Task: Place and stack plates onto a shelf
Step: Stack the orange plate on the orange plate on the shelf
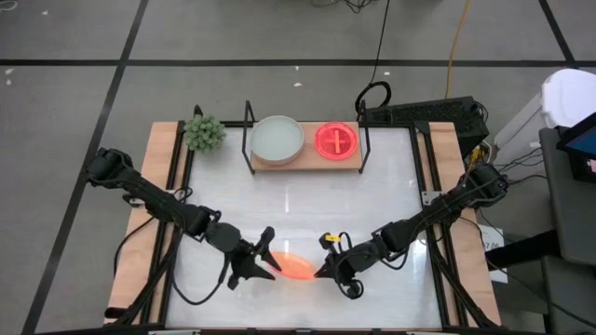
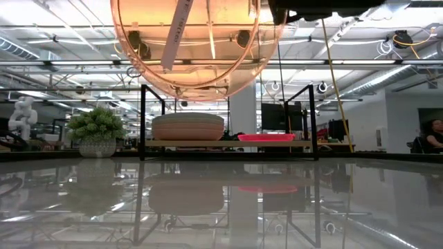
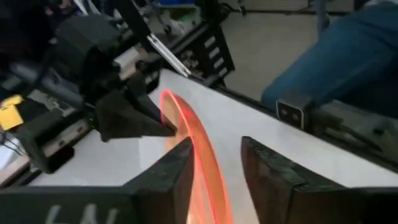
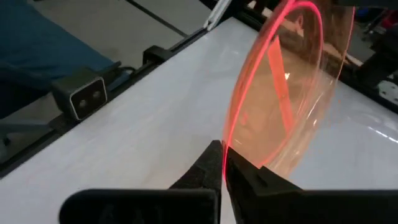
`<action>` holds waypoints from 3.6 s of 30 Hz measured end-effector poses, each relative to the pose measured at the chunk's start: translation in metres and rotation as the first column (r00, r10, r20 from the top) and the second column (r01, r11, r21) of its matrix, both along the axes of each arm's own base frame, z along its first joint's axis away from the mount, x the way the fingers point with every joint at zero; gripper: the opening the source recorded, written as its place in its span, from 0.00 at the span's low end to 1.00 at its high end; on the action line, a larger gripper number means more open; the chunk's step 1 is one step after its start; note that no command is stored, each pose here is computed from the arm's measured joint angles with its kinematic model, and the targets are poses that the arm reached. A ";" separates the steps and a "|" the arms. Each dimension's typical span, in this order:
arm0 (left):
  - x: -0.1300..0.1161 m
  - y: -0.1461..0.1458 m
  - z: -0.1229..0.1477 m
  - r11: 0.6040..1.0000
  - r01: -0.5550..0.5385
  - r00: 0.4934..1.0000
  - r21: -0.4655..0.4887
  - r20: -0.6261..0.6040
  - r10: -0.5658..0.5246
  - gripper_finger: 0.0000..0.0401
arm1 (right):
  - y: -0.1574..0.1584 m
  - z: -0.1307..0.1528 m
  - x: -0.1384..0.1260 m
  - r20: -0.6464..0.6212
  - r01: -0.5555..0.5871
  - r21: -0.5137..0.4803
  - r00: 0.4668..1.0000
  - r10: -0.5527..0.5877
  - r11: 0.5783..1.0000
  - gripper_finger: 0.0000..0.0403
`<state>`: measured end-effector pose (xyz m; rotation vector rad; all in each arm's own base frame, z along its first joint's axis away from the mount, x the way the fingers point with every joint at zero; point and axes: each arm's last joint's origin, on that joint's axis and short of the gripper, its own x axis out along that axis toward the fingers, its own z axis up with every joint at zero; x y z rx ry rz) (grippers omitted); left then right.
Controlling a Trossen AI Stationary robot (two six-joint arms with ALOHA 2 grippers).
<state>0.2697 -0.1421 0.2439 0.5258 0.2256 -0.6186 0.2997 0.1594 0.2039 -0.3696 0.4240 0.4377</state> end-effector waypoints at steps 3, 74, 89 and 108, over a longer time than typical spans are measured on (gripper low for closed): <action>0.001 0.000 0.003 1.000 -0.022 0.999 -0.011 0.027 0.022 0.41 | 0.000 0.001 0.001 0.015 -0.003 0.001 1.000 0.003 1.000 0.00; -0.059 0.005 -0.082 0.494 -0.707 0.695 -0.506 -0.371 0.616 0.54 | -0.216 0.049 -0.011 0.029 0.718 -0.152 0.691 -0.723 0.680 0.00; -0.059 0.005 -0.082 0.496 -0.707 0.695 -0.503 -0.369 0.617 0.54 | -0.250 0.011 -0.033 0.027 0.804 -0.148 0.586 -0.810 0.576 0.00; -0.059 0.005 -0.082 0.497 -0.708 0.695 -0.502 -0.369 0.618 0.54 | -0.265 -0.006 -0.046 0.039 0.801 -0.053 0.599 -0.800 0.597 0.00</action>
